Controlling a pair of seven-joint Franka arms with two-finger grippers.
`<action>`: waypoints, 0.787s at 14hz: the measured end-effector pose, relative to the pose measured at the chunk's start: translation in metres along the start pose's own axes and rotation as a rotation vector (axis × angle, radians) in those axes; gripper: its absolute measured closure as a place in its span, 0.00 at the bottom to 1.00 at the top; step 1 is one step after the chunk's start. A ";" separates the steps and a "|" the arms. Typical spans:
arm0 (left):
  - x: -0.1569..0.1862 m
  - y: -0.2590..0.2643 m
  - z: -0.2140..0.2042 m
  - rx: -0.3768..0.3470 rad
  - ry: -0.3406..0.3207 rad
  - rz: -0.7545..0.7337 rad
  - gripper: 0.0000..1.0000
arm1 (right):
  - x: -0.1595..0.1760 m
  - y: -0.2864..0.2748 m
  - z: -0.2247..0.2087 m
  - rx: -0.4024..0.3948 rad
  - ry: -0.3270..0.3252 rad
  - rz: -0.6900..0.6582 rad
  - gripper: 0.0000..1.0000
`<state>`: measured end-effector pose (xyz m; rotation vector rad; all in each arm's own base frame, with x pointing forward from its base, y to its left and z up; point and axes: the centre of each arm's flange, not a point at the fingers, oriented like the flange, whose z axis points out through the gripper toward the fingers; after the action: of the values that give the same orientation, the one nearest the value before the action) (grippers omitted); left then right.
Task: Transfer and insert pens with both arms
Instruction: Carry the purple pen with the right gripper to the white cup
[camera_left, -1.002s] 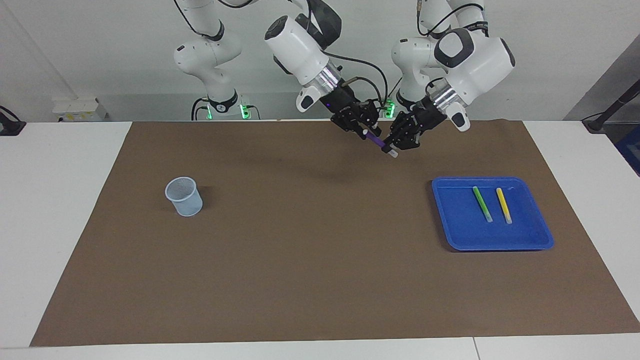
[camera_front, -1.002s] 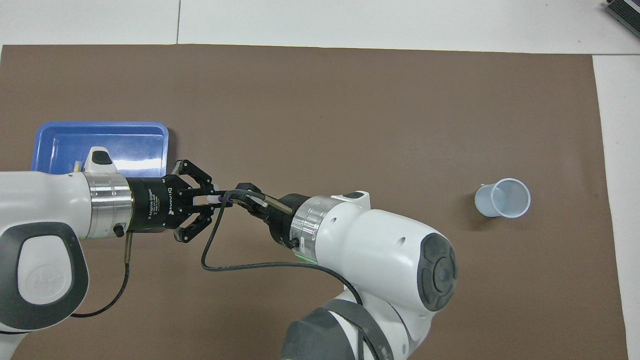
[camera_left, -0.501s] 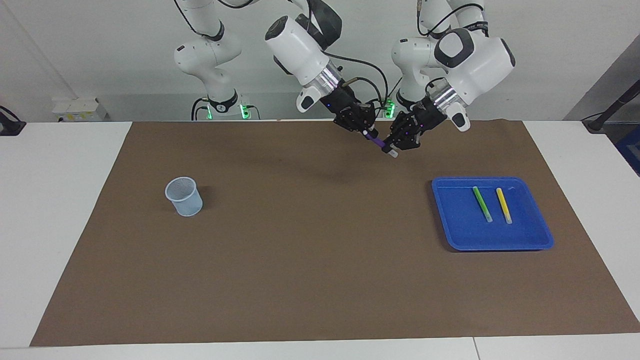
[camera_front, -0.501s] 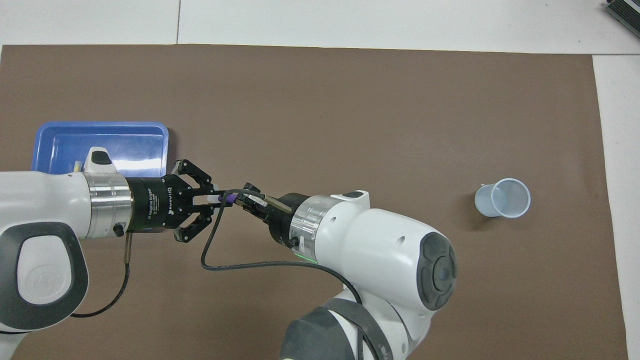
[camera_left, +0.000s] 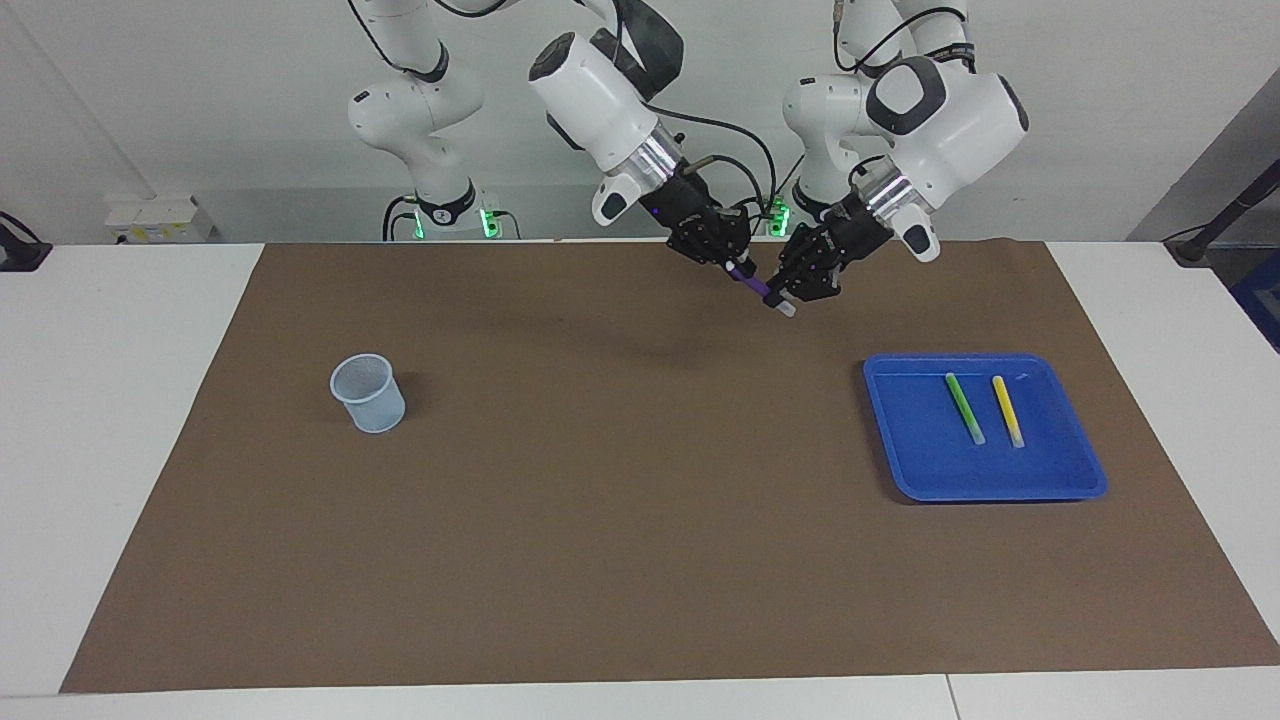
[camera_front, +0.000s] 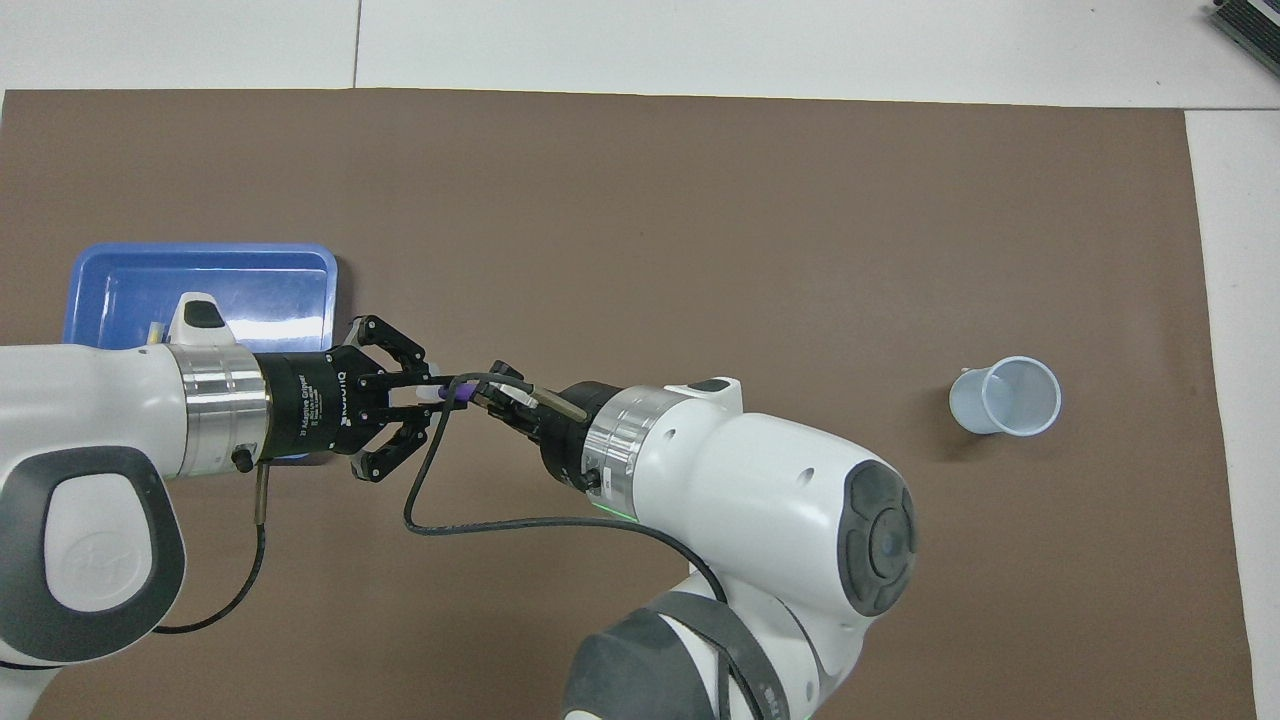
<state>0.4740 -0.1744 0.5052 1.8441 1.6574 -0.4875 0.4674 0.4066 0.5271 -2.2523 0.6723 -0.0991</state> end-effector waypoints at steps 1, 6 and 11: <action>0.000 -0.001 0.002 -0.007 0.004 0.001 0.62 | 0.001 0.000 -0.001 0.001 0.001 0.001 0.82; -0.002 -0.004 0.001 -0.021 0.010 0.005 0.31 | 0.007 0.002 -0.001 -0.018 -0.010 -0.103 0.82; 0.001 -0.004 -0.001 -0.025 0.011 0.054 0.30 | 0.040 0.034 -0.008 -0.305 -0.090 -0.435 0.82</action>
<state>0.4705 -0.1727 0.5045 1.8712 1.6092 -0.4322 0.4851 0.3619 0.5040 -2.6486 0.1458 -0.1126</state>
